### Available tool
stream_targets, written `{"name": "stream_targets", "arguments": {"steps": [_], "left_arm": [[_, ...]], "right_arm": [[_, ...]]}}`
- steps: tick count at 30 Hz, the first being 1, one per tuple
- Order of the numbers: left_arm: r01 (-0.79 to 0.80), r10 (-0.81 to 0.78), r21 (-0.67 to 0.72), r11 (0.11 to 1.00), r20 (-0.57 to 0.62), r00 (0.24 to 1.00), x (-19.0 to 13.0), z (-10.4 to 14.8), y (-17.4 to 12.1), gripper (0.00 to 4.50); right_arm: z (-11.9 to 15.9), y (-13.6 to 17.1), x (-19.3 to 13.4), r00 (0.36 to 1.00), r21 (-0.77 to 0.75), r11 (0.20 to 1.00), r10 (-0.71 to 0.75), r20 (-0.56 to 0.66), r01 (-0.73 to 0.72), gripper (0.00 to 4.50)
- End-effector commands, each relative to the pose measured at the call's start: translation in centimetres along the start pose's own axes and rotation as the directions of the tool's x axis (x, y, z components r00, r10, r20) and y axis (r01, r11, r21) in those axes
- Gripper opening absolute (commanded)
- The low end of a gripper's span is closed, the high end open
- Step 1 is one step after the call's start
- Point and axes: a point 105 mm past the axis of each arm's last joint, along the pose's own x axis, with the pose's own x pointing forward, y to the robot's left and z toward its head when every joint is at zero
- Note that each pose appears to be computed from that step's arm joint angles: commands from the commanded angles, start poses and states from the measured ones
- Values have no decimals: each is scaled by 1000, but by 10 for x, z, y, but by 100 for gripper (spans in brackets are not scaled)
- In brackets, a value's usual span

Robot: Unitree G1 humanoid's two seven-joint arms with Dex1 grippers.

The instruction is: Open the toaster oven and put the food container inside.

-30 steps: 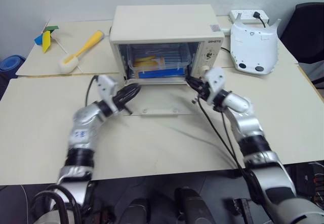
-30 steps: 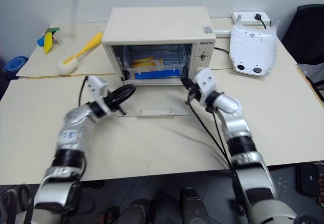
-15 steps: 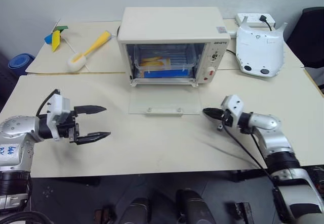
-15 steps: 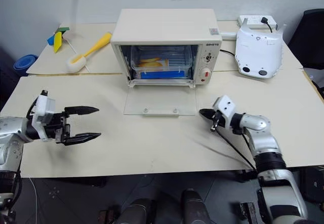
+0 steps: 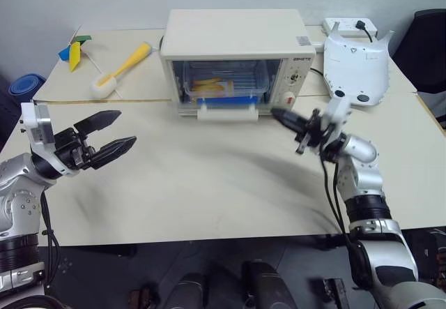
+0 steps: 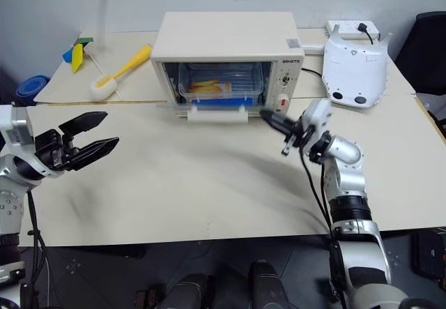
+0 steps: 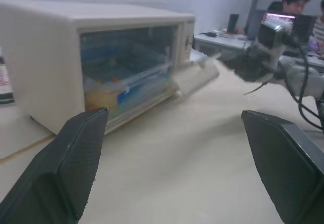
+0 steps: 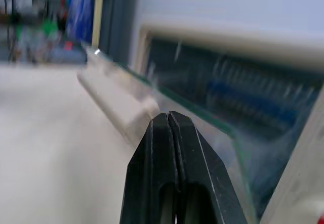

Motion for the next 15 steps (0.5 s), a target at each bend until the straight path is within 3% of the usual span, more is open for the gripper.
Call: {"name": "stream_targets", "arguments": {"steps": [1,3,5,7,12,15], "left_arm": [[-22,34,104,994,-111,993,-9,-11,-2,450],[-22,43,125,992,-165,985,-16,-20,-4,450],[-47,111,237,970,-266,958,-33,-37,1,450],[-55,134,254,966,-304,943,-45,-45,-2,450],[-51,137,237,970,-360,923,-60,-60,-16,450],[-75,154,228,971,-352,923,-61,-63,-20,450]], "right_arm": [[28,5,-1,998,14,998,56,40,-57,40],[25,23,-9,983,-28,984,174,-52,-175,95],[8,45,-36,940,-41,957,273,-203,-287,144],[-3,62,-58,896,-16,936,331,-296,-352,186],[-22,77,-95,865,29,941,321,-386,-336,345],[-29,73,-106,888,17,967,241,-391,-255,447]]}}
